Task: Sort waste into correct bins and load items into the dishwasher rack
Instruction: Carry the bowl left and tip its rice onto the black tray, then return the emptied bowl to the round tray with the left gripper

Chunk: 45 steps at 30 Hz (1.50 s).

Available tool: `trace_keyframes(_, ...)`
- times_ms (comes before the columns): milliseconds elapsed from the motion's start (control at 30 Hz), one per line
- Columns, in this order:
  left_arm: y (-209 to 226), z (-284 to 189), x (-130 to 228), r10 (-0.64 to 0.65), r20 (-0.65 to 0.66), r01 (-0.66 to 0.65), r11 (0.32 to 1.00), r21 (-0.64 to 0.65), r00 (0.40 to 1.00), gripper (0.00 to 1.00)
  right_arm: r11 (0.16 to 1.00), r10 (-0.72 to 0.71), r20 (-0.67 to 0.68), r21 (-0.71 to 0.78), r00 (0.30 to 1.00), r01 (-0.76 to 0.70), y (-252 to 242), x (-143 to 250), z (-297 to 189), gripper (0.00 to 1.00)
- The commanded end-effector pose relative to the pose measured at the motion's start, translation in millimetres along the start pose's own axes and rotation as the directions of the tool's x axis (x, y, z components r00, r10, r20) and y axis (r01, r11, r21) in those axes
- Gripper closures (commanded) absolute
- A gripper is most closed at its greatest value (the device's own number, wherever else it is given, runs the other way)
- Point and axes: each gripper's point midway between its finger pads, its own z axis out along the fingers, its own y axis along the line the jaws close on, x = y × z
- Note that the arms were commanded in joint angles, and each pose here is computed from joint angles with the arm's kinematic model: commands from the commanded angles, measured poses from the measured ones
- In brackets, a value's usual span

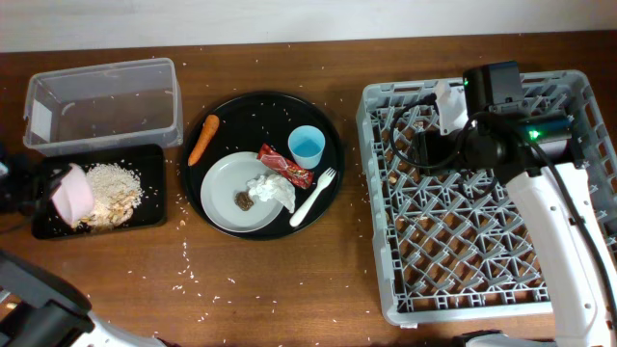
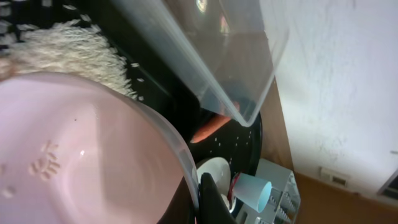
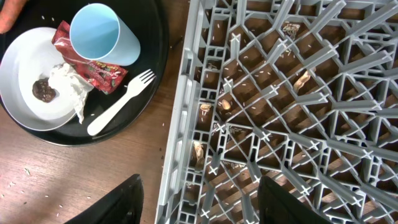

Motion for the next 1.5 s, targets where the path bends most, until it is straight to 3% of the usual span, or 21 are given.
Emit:
trace_keyframes(0,-30.1,9.8,3.4,0.045,-0.015,-0.044,0.996,0.082,0.999,1.0,1.0,0.006,0.017,-0.007,1.0,-0.006,0.8,-5.3,-3.5,0.42)
trace_keyframes(67,-39.7,13.3,7.0,0.064,-0.028,-0.061,0.992,0.112,0.998,0.99,1.0,0.006,0.017,-0.007,1.0,-0.006,0.8,-5.3,-3.5,0.42)
trace_keyframes(100,-64.1,11.6,14.9,0.132,-0.046,-0.117,0.963,0.242,0.99,1.0,1.0,0.006,0.017,-0.007,1.0,-0.006,0.8,-5.2,-3.5,0.42)
trace_keyframes(167,-136.2,-29.5,29.1,0.29,0.009,-0.219,0.702,0.678,0.957,1.0,1.0,0.007,0.01,-0.007,1.0,-0.007,0.8,-3.4,-3.4,0.42)
trace_keyframes(333,-110.3,-40.0,12.4,0.227,0.042,-0.197,0.722,0.663,0.973,1.0,1.0,0.011,-0.017,-0.006,1.0,-0.011,0.7,3.0,-3.5,0.42)
trace_keyframes(433,-104.8,-36.9,16.9,0.15,-0.025,-0.097,0.744,0.661,0.988,1.0,1.0,0.01,-0.012,-0.006,1.0,-0.01,0.7,1.9,-3.4,0.42)
trace_keyframes(467,-103.2,-37.7,16.3,0.106,-0.059,-0.041,0.75,0.66,0.993,1.0,1.0,0.009,-0.007,-0.006,1.0,-0.009,0.7,0.5,-3.4,0.42)
trace_keyframes(500,-101.7,-37.7,24.5,-0.032,-0.177,0.14,0.756,0.639,0.984,1.0,1.0,0.01,-0.006,-0.006,1.0,-0.01,0.7,0.4,-3.4,0.42)
trace_keyframes(533,-101.7,-37.7,24.2,-0.009,-0.156,0.108,0.761,0.64,0.988,1.0,1.0,0.01,-0.008,-0.007,1.0,-0.01,0.8,0.8,-3.4,0.42)
trace_keyframes(567,-89.0,-27.3,12.3,0.05,-0.074,0.002,0.815,0.58,0.996,1.0,1.0,0.01,-0.007,-0.006,1.0,-0.01,0.7,0.6,-3.4,0.42)
trace_keyframes(600,-78.1,-21.7,10.4,-0.014,-0.095,0.062,0.849,0.525,0.995,1.0,1.0,0.009,-0.005,-0.006,1.0,-0.009,0.7,0.1,-3.4,0.42)
trace_keyframes(633,-87.1,-28.4,16.7,-0.04,-0.144,0.117,0.806,0.58,0.989,1.0,1.0,0.01,-0.006,-0.007,1.0,-0.01,0.8,0.4,-3.4,0.42)
trace_keyframes(667,-93.7,-33.4,15.4,0.004,-0.124,0.074,0.78,0.621,0.992,1.0,1.0,0.01,-0.008,-0.007,1.0,-0.01,0.8,0.9,-3.4,0.42)
trace_keyframes(967,-104.3,-26.2,19.8,0.065,-0.112,0.019,0.784,0.621,0.992,1.0,1.0,0.009,-0.004,-0.007,1.0,-0.009,0.8,-0.1,-3.4,0.42)
trace_keyframes(1067,-153.8,-13.7,41.8,0.241,-0.081,-0.149,0.795,0.588,0.967,1.0,1.0,0.009,0.001,-0.007,1.0,-0.009,0.8,-1.3,-3.4,0.41)
trace_keyframes(1133,-202.9,5.2,58.7,0.41,-0.014,-0.351,0.798,0.49,0.912,1.0,1.0,0.009,-0.001,-0.007,1.0,-0.009,0.8,-0.9,-3.4,0.41)
trace_keyframes(1233,-263.7,51.0,81.5,0.618,0.104,-0.616,0.726,0.305,0.78,1.0,1.0,0.009,-0.001,-0.007,1.0,-0.009,0.8,-0.9,-3.4,0.42)
trace_keyframes(1300,-282.4,90.2,100.2,0.693,0.145,-0.708,0.69,0.147,0.706,1.0,1.0,0.009,-0.001,-0.007,1.0,-0.009,0.8,-0.9,-3.4,0.42)
trace_keyframes(1333,-288.4,107.0,112.5,0.742,0.15,-0.756,0.649,0.083,0.654,1.0,1.0,0.009,-0.001,-0.006,1.0,-0.009,0.7,-0.9,-3.4,0.42)
trace_keyframes(1400,-302.0,156.7,163.9,0.873,0.111,-0.878,0.479,-0.012,0.475,1.0,1.0,0.008,0.001,-0.006,1.0,-0.008,0.7,-1.2,-3.4,0.42)
trace_keyframes(1467,-299.2,196.6,199.4,0.94,0.056,-0.936,0.341,-0.087,0.338,1.0,1.0,0.008,0.0,-0.006,1.0,-0.008,0.7,-1.1,-3.4,0.41)
